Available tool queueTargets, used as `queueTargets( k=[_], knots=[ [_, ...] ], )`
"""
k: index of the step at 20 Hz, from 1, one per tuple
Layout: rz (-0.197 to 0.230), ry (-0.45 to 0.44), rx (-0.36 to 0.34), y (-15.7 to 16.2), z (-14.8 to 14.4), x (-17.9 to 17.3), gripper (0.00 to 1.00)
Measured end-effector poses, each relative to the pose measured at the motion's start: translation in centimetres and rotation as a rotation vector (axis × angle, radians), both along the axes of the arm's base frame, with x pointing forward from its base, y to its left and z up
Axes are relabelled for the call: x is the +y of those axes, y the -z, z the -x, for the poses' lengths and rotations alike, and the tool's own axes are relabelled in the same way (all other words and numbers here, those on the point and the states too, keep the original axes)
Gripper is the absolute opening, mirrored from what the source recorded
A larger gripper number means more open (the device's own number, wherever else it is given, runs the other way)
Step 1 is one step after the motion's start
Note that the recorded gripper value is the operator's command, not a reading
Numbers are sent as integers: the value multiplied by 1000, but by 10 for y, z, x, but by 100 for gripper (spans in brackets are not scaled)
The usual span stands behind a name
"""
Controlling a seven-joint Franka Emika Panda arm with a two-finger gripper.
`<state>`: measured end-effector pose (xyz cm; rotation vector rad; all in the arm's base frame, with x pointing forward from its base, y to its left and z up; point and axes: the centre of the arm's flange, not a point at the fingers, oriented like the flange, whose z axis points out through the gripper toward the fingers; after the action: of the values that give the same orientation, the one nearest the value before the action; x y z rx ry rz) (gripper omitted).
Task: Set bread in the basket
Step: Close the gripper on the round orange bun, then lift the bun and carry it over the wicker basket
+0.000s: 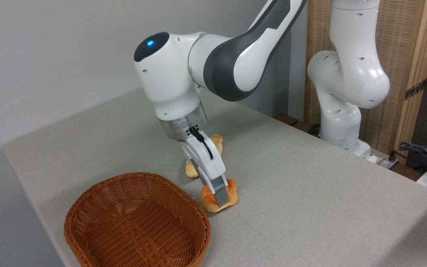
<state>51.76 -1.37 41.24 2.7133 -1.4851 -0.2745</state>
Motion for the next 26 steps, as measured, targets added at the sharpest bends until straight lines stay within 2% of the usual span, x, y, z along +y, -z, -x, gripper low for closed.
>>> queueTargets(
  k=[10,13,15,17,19,25,26],
  knots=[
    [7,5,-16,-17,4,-2,36],
    [26,7,-33,-30,7,-7,37],
    [56,4,-65,-46,5,-14,38],
    [86,2,-104,-65,1,-21,43],
    [102,9,-147,-80,-4,-29,44],
    [151,3,-330,-106,-24,-39,47],
    [153,2,-358,-108,-27,-39,62]
  ],
)
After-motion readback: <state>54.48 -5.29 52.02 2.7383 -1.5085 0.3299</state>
